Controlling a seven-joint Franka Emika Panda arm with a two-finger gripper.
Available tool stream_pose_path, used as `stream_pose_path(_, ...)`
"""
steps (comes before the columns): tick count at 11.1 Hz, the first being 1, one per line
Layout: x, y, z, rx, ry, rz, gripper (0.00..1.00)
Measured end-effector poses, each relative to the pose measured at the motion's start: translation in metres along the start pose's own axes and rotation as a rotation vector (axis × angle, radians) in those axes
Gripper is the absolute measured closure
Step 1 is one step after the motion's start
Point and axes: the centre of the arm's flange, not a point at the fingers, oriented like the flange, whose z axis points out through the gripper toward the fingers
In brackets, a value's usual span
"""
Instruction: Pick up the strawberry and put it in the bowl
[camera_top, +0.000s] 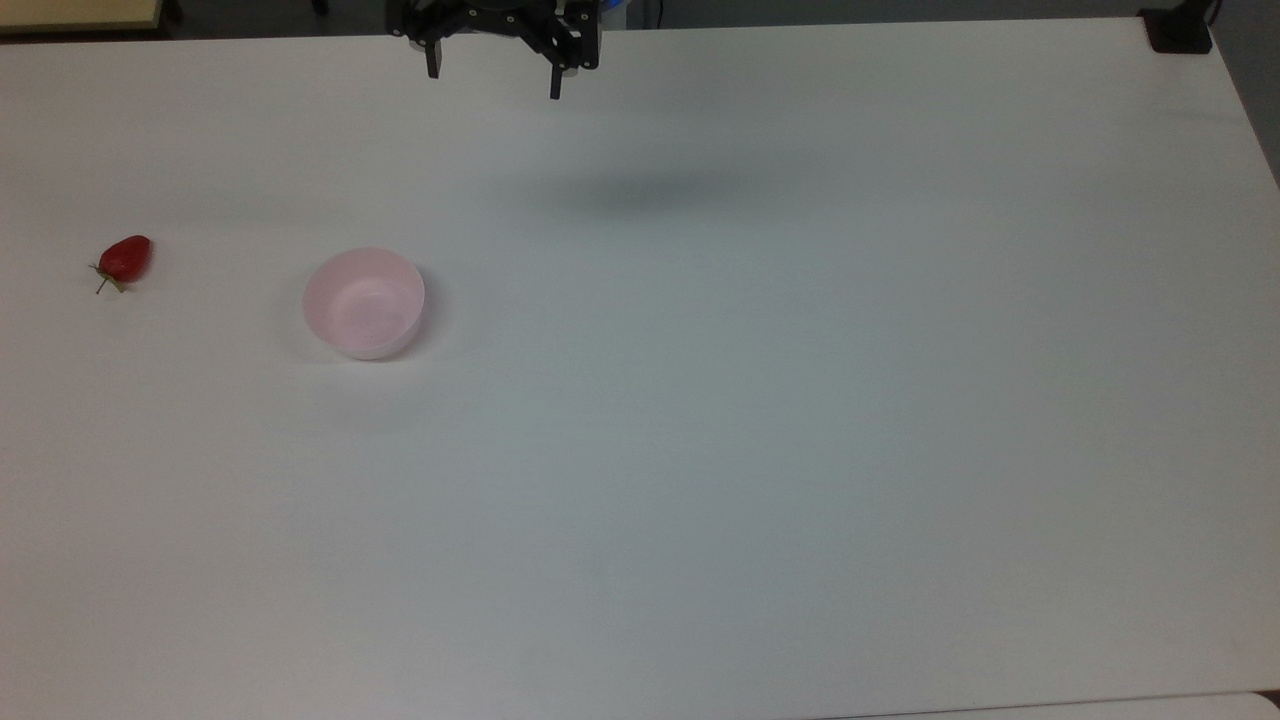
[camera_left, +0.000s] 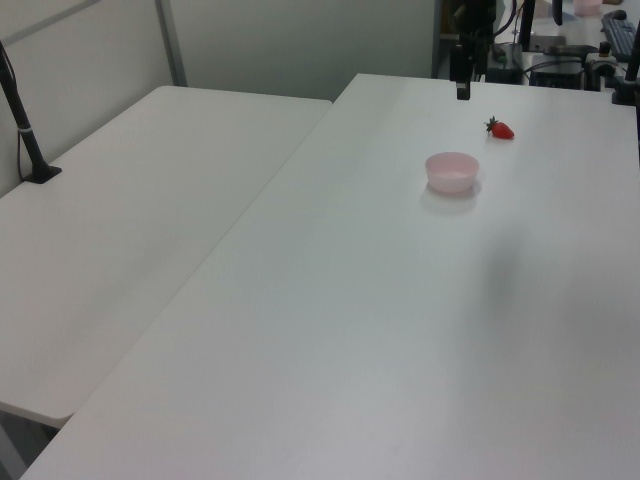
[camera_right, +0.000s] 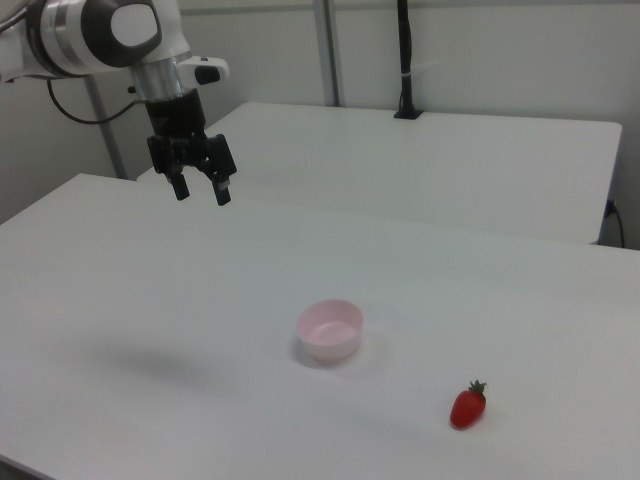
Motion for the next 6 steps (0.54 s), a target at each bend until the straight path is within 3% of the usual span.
stream_pose_path(6, 0.0005, 0.0063, 0.0036, -0.001, -0.007, 0.011, 0.00)
